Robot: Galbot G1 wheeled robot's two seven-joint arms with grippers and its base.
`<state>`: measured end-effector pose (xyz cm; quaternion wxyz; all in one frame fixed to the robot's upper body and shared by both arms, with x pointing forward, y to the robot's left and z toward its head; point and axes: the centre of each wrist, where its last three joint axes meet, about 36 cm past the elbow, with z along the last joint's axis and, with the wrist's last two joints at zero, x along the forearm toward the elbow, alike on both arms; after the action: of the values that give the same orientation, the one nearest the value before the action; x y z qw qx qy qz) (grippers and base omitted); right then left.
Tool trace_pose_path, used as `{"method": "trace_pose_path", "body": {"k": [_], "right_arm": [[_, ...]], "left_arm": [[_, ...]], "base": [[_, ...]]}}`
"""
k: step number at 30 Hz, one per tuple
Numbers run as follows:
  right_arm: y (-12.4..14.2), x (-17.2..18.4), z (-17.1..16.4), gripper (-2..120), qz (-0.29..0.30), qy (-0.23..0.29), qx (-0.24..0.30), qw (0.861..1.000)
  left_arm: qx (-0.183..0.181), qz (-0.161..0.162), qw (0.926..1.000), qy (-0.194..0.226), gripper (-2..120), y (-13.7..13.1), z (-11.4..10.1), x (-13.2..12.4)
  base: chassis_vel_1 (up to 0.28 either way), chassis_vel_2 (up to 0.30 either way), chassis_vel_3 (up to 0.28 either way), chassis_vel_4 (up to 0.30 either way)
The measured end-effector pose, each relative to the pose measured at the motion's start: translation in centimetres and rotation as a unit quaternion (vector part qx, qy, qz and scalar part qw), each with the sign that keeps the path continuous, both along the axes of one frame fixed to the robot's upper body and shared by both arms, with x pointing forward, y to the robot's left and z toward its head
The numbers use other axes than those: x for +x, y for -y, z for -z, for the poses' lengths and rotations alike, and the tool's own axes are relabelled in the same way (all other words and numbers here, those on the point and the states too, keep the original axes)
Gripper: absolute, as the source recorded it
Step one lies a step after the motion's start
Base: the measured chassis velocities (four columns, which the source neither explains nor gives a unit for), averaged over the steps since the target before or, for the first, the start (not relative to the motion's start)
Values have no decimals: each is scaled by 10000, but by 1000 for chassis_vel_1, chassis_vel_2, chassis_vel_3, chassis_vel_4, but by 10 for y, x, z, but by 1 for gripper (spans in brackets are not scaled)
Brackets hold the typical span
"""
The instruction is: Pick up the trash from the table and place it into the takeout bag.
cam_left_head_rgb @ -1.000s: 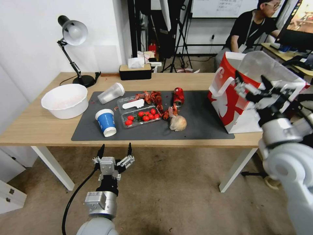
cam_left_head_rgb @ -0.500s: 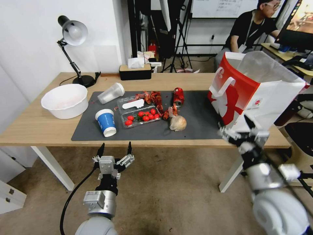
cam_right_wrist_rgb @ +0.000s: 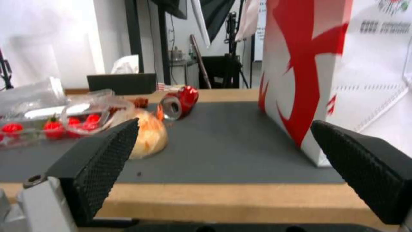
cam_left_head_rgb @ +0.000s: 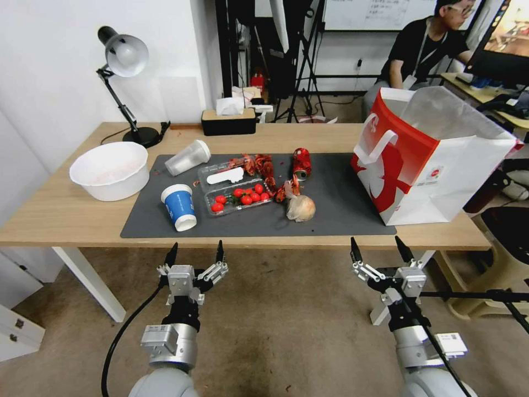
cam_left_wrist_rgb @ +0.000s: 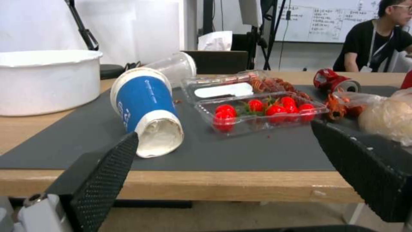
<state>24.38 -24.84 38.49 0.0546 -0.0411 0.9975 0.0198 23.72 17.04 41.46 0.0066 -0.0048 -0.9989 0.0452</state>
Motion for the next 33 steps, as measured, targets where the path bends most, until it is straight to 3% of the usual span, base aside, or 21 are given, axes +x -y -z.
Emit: {"method": "trace_pose_path", "body": {"k": [22, 33], "right_arm": [[-9, 9, 7, 100, -157, -91, 31, 9998], [-26, 69, -8, 100, -541, 42, -93, 9985]], "left_arm": [[31, -35, 10000, -52, 100, -1, 2, -3], [51, -50, 10000, -65, 100, -2, 3, -2]], "base": [[0, 0, 0, 0], [0, 0, 0, 0]]}}
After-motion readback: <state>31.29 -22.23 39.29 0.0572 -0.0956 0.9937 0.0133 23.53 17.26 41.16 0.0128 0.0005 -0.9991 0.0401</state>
